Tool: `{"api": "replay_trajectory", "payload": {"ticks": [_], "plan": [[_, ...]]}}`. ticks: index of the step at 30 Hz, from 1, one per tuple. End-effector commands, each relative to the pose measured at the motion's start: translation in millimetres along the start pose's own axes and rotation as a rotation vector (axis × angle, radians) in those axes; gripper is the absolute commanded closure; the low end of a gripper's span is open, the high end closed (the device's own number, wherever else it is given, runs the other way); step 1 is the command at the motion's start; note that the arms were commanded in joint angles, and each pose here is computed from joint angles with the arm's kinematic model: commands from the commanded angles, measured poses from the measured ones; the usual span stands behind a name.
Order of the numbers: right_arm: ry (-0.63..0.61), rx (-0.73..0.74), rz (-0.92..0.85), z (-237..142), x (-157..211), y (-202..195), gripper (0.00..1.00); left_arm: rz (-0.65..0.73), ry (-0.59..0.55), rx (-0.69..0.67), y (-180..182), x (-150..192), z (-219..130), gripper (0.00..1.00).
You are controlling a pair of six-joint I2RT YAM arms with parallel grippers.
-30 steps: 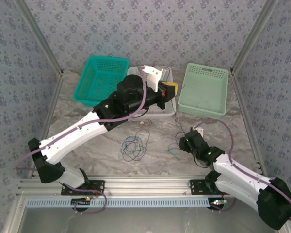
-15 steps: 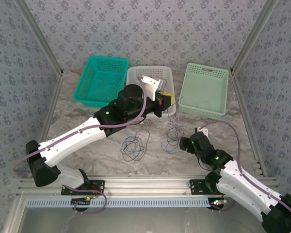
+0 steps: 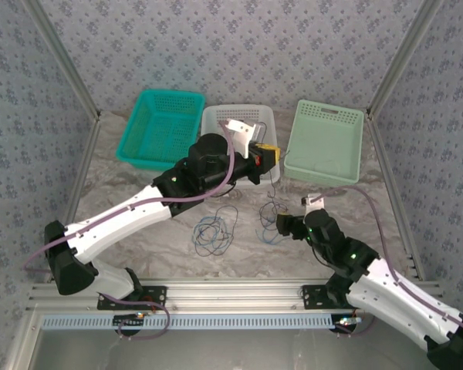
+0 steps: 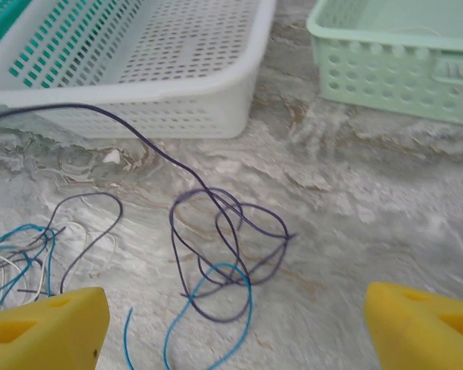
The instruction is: Untangle the cables
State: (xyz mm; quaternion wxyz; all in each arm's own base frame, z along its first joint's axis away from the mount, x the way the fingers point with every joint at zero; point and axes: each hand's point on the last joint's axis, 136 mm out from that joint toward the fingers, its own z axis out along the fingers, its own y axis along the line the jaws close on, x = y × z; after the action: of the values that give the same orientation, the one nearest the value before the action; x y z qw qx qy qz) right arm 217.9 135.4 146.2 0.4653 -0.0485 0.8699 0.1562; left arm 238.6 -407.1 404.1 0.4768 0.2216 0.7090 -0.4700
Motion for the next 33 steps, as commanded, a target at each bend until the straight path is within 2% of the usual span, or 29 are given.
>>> {"api": "replay_trajectory", "payload": {"ticks": [1, 5, 10, 20, 28, 33], "plan": [[-0.119, -0.003, -0.039, 12, -20, 8, 0.1, -0.009, -0.06, 0.074, -24, -21, -4, 1.0], [-0.181, -0.016, -0.051, 26, -29, 14, 0.09, -0.007, -0.069, 0.093, -33, -24, -9, 1.0], [-0.143, 0.018, -0.08, 42, -31, 17, 0.09, -0.009, -0.078, 0.121, -46, -26, -12, 1.0], [-0.17, 0.105, -0.079, 63, -40, 10, 0.13, -0.008, -0.087, 0.177, -70, -28, -22, 1.0], [-0.12, 0.19, -0.061, 83, -36, 2, 0.23, 0.007, -0.126, 0.212, -85, -44, -43, 1.0], [-0.052, 0.232, -0.027, 87, -11, -12, 0.31, 0.042, -0.169, 0.213, -91, -63, -57, 1.0]]}}
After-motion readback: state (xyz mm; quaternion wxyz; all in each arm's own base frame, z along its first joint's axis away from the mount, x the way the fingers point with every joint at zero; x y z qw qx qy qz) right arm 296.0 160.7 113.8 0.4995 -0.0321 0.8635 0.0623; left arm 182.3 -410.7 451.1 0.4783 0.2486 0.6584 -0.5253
